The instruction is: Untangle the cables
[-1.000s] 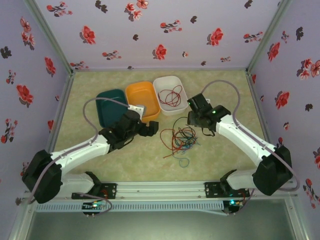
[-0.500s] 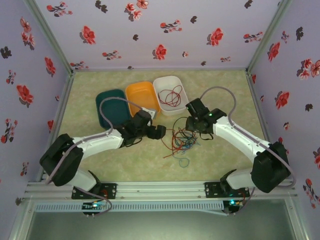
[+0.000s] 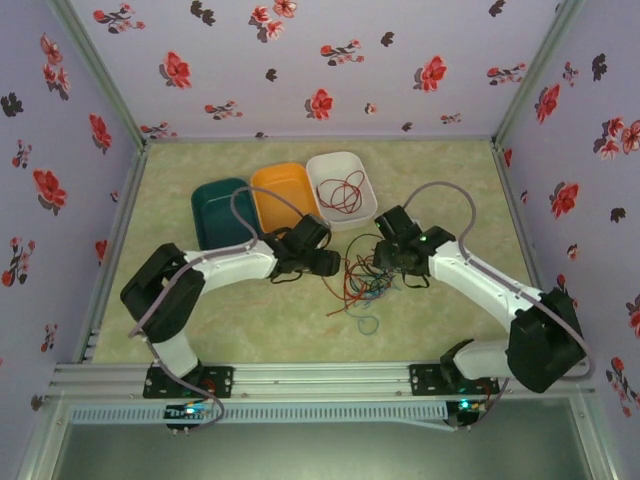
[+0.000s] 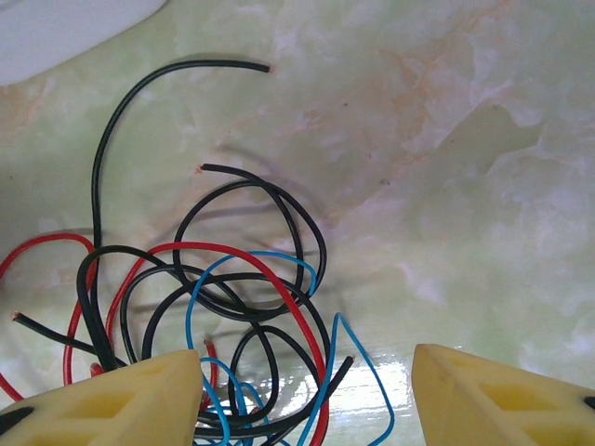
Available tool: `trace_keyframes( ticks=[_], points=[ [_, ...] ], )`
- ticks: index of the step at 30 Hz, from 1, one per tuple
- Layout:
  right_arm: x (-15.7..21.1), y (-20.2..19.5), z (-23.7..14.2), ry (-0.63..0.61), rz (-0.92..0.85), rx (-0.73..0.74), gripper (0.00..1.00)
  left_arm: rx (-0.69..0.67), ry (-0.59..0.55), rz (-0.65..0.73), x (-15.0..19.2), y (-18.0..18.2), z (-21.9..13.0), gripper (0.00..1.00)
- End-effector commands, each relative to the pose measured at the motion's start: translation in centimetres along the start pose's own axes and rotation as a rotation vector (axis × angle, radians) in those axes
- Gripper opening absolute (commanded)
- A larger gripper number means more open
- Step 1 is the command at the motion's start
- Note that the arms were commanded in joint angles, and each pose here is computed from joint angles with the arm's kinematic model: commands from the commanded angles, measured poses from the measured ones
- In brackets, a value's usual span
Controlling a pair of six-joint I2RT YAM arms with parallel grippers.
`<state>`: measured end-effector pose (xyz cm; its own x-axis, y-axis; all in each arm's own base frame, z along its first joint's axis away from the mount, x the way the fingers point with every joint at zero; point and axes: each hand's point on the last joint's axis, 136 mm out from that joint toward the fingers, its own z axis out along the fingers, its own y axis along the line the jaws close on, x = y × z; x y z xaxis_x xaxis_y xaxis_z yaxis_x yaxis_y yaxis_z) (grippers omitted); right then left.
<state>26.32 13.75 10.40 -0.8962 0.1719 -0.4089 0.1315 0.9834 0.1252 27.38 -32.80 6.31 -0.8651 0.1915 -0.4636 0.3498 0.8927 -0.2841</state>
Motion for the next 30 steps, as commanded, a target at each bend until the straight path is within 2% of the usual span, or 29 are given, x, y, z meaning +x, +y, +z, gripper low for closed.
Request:
trace_keyframes(
  ticks=[1, 6, 10, 15, 24, 30],
  points=[
    [-0.9, -0.5, -0.7, -0.071, 0.011, 0.01, 0.64, -0.106, 0.113, -0.028, 2.2, 1.3, -0.3, 0.62],
    [-1.3, -0.7, -1.2, -0.109, 0.014, 0.003, 0.67, -0.147, 0.175, -0.025, 3.1, 1.1, -0.6, 0.62],
    [-1.4, -0.7, -1.3, -0.137, 0.024, -0.018, 0.68, -0.152, 0.205, 0.001, 3.4, 0.2, 0.2, 0.58],
    [-1.2, -0.8, -1.0, -0.132, 0.015, -0.023, 0.69, -0.164, 0.24, 0.035, 3.6, -0.7, 1.3, 0.56],
    [-1.2, -0.6, -1.0, -0.155, 0.034, -0.059, 0.7, -0.213, 0.31, 0.032, 5.2, 0.3, 1.9, 0.54],
    [-1.0, -0.4, -0.5, -0.145, 0.039, -0.068, 0.7, -0.185, 0.332, 0.044, 5.5, -0.5, 2.8, 0.52]
  ],
)
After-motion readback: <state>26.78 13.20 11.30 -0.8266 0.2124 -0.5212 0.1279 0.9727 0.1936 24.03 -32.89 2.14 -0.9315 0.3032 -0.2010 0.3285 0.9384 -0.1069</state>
